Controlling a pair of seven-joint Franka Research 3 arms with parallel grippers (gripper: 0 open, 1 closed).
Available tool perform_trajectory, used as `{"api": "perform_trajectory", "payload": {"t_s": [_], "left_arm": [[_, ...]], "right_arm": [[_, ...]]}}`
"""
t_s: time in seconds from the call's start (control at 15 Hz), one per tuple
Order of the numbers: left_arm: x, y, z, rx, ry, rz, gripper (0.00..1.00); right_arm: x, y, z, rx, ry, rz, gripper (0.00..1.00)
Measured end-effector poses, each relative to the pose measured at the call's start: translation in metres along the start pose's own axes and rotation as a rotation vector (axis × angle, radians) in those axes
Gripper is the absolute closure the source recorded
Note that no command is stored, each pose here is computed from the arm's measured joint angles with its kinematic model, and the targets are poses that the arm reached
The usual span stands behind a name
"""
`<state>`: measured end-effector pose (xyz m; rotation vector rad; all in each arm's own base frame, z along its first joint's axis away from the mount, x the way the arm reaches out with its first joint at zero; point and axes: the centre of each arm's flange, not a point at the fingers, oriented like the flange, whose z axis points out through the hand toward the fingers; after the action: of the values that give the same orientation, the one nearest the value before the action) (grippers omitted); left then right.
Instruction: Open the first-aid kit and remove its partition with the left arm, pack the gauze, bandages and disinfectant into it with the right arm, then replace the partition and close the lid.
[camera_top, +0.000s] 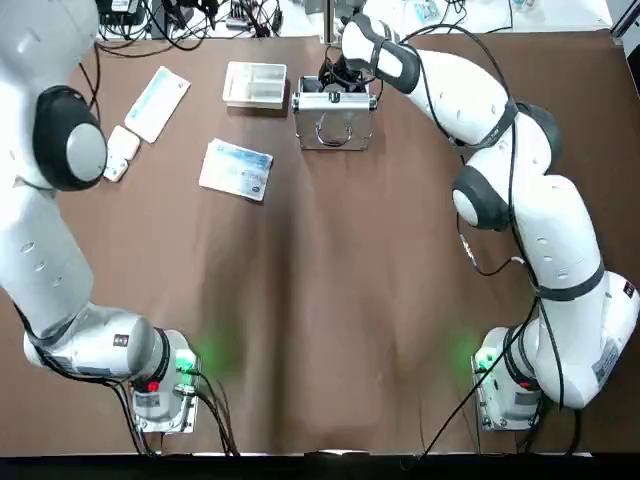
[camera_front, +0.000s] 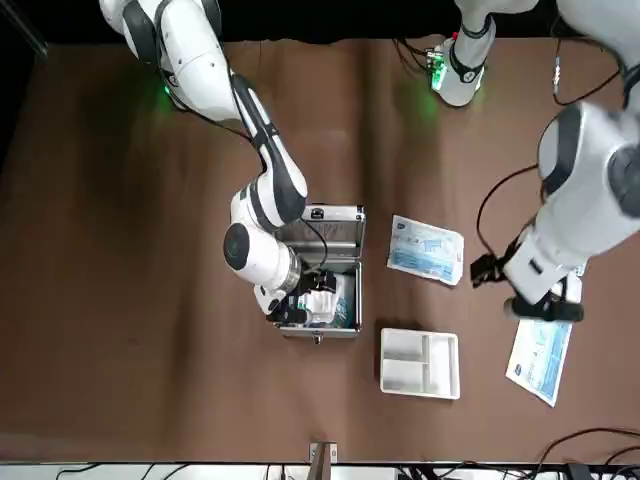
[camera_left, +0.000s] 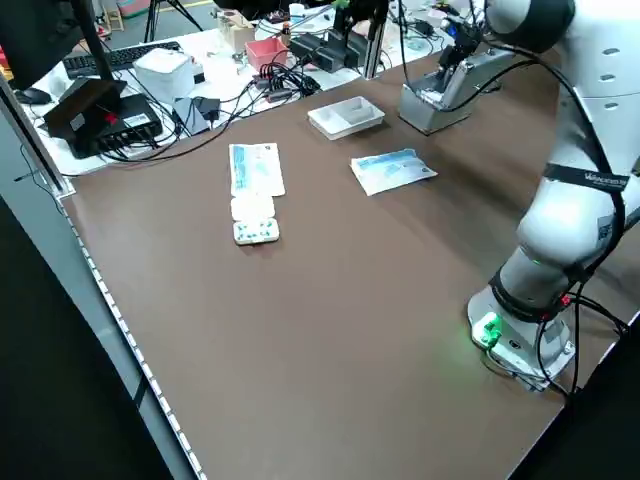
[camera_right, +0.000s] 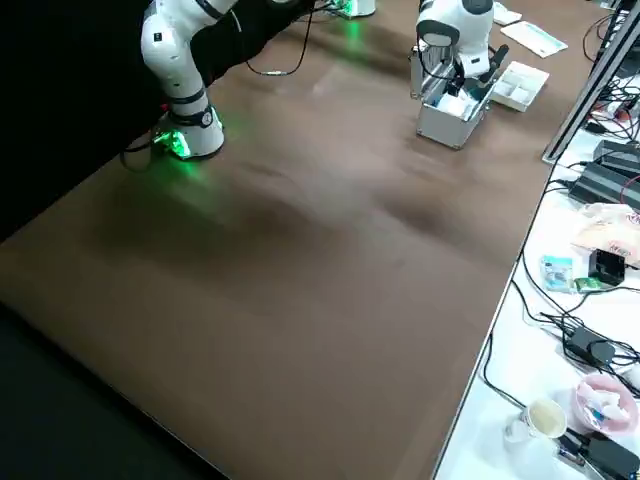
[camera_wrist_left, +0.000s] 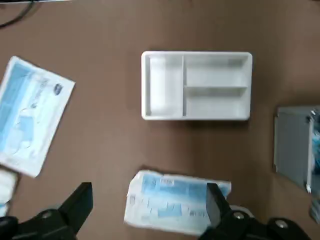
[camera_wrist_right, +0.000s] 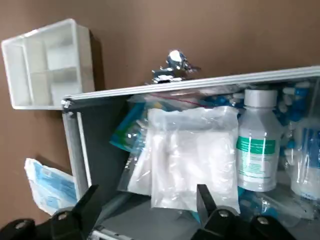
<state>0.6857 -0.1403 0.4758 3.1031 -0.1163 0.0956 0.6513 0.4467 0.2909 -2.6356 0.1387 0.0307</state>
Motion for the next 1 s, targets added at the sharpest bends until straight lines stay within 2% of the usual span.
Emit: {"api": "perform_trajectory", "payload": {"t_s": [0.2,0.4,0.53,0.73,0.87,1.0], "left_arm": [[0.02,0.009,0.063,-0.019,0.024,-0.028,0.0],[0.027,0.037,0.12,-0.038,0.032,-0.081,0.0],[0.028,0.056,0.149,-0.051,0.047,-0.111,0.0],[0.029,0.065,0.186,-0.06,0.055,-0.138,0.0],[0.033,0.058,0.21,-0.061,0.073,-0.15,0.0],[0.035,0.049,0.235,-0.059,0.091,-0.162,0.0]], "right_arm": [[-0.005,-0.009,-0.017,0.004,-0.034,0.003,0.16],[0.001,-0.009,-0.047,0.003,-0.074,0.036,0.15],[0.013,0.002,-0.084,-0.001,-0.122,0.055,0.15],[0.043,0.047,-0.16,-0.008,-0.161,0.108,0.15],[0.058,0.086,-0.218,-0.073,-0.145,0.117,0.15],[0.061,0.117,-0.281,-0.192,-0.096,0.077,0.14]]}}
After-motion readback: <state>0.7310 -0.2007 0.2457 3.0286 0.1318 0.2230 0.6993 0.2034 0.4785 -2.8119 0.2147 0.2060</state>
